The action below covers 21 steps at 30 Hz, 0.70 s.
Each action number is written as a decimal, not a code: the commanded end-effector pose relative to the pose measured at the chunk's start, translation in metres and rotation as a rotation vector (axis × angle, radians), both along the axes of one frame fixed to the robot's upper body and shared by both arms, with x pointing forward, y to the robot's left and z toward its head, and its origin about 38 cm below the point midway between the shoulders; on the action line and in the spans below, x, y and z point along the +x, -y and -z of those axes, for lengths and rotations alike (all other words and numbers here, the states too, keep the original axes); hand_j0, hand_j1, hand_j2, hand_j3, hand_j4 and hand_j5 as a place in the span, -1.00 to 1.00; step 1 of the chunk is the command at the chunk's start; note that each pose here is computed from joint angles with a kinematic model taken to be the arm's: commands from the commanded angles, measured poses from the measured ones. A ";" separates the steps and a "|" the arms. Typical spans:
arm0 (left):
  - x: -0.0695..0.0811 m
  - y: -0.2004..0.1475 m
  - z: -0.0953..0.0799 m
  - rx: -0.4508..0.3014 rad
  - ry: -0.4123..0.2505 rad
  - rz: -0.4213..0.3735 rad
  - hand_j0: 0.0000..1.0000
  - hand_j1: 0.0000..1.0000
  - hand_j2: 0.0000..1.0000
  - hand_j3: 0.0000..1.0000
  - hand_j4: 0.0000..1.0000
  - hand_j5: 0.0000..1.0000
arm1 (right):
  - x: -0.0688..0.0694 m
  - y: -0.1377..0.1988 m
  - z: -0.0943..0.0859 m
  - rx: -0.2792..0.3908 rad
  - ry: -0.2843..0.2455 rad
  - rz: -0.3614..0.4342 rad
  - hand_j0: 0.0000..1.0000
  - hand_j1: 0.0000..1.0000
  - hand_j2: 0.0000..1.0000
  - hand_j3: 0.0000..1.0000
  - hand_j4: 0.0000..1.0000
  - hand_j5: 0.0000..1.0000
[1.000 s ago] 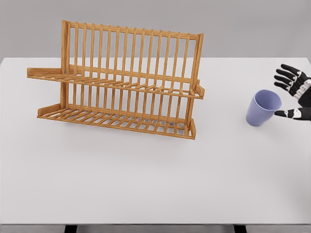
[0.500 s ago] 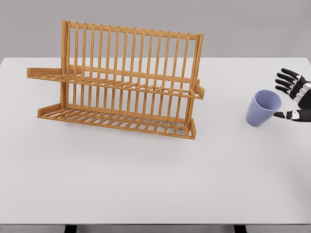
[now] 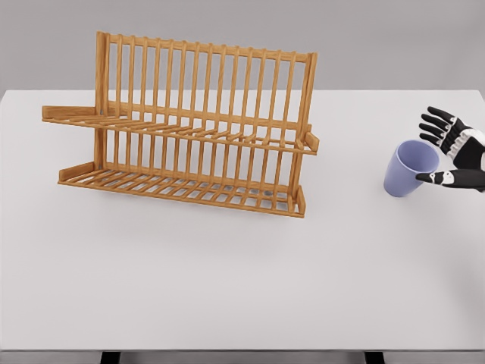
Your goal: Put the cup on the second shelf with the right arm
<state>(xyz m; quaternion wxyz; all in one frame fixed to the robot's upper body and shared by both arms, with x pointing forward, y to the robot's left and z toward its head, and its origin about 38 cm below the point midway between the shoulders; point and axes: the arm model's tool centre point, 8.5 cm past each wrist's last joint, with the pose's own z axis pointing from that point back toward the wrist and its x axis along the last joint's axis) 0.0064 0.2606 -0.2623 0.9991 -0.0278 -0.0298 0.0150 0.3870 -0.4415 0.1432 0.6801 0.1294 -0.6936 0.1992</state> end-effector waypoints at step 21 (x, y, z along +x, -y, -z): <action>-0.001 0.000 0.000 0.000 -0.001 0.000 1.00 1.00 1.00 1.00 1.00 1.00 | 0.004 -0.004 0.021 -0.010 -0.029 0.022 1.00 1.00 1.00 1.00 1.00 1.00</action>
